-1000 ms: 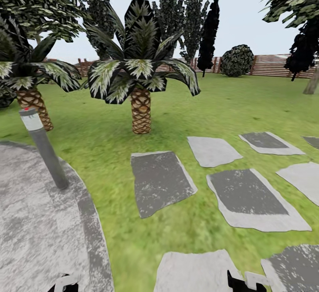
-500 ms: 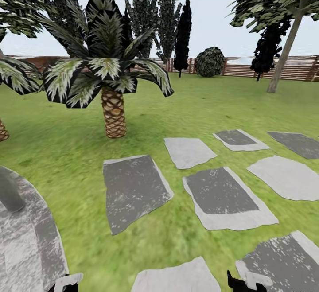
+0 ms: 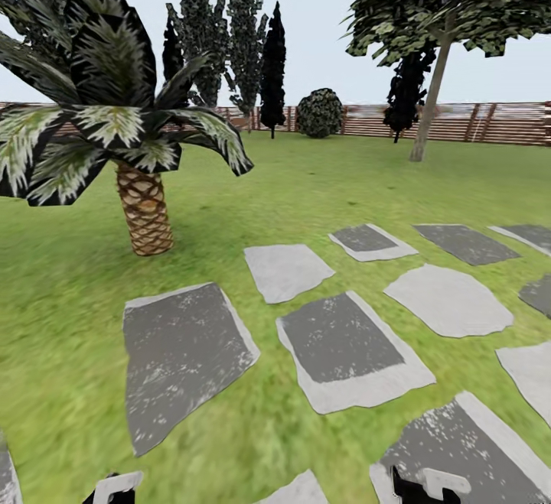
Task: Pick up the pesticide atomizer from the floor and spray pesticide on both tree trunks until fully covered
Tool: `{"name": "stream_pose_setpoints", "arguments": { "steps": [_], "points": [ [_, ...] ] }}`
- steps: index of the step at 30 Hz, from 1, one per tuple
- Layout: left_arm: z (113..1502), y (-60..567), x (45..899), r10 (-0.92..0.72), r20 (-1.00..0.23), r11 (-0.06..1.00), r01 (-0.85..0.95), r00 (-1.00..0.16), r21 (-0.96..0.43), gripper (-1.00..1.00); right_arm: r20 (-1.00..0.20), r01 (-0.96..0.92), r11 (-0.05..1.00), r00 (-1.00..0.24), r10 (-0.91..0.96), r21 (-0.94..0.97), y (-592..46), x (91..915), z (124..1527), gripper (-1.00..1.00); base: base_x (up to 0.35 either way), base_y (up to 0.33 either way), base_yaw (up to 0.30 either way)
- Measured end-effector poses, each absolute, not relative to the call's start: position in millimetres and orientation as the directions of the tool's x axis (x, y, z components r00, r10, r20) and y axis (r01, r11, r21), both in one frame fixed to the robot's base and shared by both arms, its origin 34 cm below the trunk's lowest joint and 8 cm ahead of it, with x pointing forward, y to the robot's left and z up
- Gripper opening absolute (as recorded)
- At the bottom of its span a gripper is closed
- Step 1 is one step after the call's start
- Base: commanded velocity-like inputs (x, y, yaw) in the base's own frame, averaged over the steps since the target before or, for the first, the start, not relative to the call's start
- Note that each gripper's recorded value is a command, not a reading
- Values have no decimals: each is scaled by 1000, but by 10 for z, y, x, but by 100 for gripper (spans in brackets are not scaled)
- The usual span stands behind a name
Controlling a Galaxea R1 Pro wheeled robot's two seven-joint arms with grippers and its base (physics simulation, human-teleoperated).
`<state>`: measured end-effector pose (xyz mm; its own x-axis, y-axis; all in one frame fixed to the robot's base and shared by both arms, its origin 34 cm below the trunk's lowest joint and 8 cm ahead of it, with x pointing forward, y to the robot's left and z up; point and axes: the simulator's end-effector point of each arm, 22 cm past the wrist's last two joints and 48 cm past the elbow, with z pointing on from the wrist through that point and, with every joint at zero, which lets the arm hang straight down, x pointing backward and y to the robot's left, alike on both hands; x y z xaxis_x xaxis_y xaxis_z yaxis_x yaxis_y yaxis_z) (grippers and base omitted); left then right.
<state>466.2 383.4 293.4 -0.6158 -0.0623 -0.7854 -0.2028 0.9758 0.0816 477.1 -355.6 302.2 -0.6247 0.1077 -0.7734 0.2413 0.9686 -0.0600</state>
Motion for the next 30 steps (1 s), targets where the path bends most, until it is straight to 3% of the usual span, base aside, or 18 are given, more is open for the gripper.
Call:
{"name": "stream_pose_setpoints", "arguments": {
  "steps": [16,30],
  "points": [
    [2934,3842,4660,-62,-785,976,-203,-616,83,-100,-773,242,968,-625,108,-61,-3557,4768,3021,100,281,-165,-290],
    [2922,3847,4628,-61,-783,976,-203,-619,84,-100,-775,241,968,-623,105,-63,-3580,4775,3029,100,281,-159,-27]
  ]
}}
